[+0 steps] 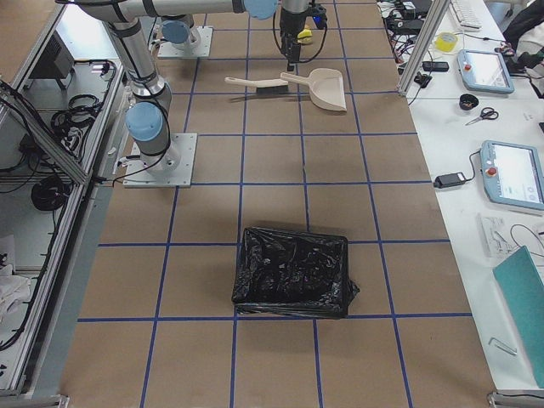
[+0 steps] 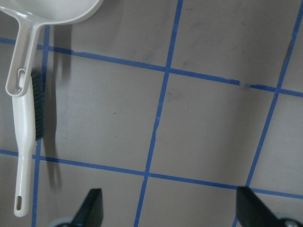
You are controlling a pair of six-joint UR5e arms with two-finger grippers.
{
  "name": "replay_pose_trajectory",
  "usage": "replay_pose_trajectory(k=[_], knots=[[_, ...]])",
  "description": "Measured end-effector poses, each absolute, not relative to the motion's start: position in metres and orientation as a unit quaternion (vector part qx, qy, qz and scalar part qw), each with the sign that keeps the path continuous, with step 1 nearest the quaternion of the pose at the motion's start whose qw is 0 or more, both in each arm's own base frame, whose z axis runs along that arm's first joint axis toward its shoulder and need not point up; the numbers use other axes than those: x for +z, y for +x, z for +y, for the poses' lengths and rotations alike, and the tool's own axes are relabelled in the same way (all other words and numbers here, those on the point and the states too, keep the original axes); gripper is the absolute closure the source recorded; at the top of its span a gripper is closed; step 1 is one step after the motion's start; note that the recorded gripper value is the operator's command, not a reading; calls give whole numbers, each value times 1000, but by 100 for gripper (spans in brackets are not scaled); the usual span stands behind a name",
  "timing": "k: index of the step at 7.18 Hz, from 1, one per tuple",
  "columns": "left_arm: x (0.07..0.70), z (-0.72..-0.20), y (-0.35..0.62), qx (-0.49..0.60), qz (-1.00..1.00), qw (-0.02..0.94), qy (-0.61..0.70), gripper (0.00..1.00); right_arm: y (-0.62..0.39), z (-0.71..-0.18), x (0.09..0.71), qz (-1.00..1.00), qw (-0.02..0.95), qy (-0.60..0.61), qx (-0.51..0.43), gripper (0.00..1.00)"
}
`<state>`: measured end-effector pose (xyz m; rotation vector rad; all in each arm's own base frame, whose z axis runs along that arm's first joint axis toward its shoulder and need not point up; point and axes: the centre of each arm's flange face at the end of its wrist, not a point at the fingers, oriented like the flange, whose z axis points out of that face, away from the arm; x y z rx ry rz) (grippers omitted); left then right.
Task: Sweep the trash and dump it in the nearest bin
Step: 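Grasp the white dustpan handle with left gripper while right gripper grasps the brush handle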
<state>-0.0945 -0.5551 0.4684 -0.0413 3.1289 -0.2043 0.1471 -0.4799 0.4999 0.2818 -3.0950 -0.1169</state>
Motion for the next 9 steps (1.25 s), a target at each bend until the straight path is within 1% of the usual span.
replay_pose_trajectory(k=[2, 5, 7, 9], knots=[[453, -593, -108, -74, 997, -4, -17, 0, 152, -448, 508, -996, 7, 80, -48, 0], [433, -631, -191, -75, 997, -20, -22, 0, 213, -394, 487, -994, -10, 71, -79, 0], [401, -636, -262, -73, 997, -26, 3, 0, 264, -360, 462, -993, -1, 75, -92, 0], [360, -629, -315, -50, 998, -28, 36, 0, 303, -333, 409, -994, 2, 79, -81, 0]])
